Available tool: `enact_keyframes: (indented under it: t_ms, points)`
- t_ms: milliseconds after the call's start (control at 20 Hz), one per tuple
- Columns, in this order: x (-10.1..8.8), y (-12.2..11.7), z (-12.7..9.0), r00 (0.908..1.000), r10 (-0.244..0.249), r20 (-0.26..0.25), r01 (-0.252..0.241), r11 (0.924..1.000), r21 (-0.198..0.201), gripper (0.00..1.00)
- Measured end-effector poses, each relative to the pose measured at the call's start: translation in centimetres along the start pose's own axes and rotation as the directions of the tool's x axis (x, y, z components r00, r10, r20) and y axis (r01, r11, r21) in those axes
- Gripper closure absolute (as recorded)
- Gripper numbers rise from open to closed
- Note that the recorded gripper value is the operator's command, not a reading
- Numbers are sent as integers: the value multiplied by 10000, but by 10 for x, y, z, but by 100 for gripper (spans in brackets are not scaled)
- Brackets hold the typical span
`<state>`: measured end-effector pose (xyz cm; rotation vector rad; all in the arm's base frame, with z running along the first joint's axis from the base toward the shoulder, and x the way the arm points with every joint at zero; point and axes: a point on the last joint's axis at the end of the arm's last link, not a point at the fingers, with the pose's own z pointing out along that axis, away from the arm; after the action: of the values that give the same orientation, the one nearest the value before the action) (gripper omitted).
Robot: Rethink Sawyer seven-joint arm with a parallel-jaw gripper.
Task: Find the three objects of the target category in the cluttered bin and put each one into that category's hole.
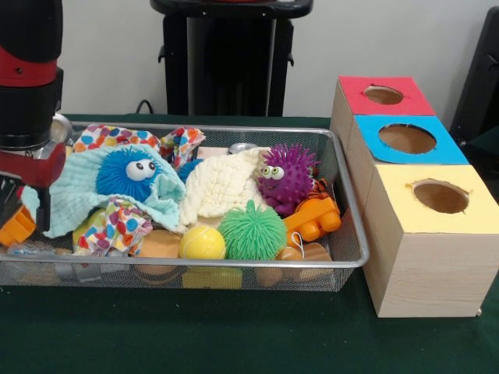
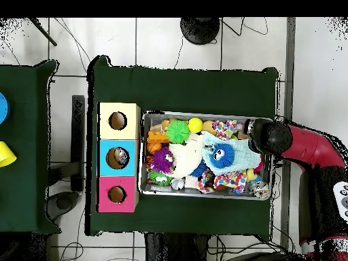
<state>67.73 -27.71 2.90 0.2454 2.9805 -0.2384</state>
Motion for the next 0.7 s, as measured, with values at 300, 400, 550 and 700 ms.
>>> enact_keyframes:
  t_ms: [300, 400, 550, 700]
  points:
    - [3, -7, 3, 9999, 135, -29, -135, 9999, -48, 0]
    - [3, -7, 4, 9999, 118, -26, -118, 9999, -54, 0]
    - [3, -4, 6, 10000, -62, 10, 63, 10000, -52, 0]
    - [1, 2, 9, 9992, -381, 129, 383, 9992, -153, 100]
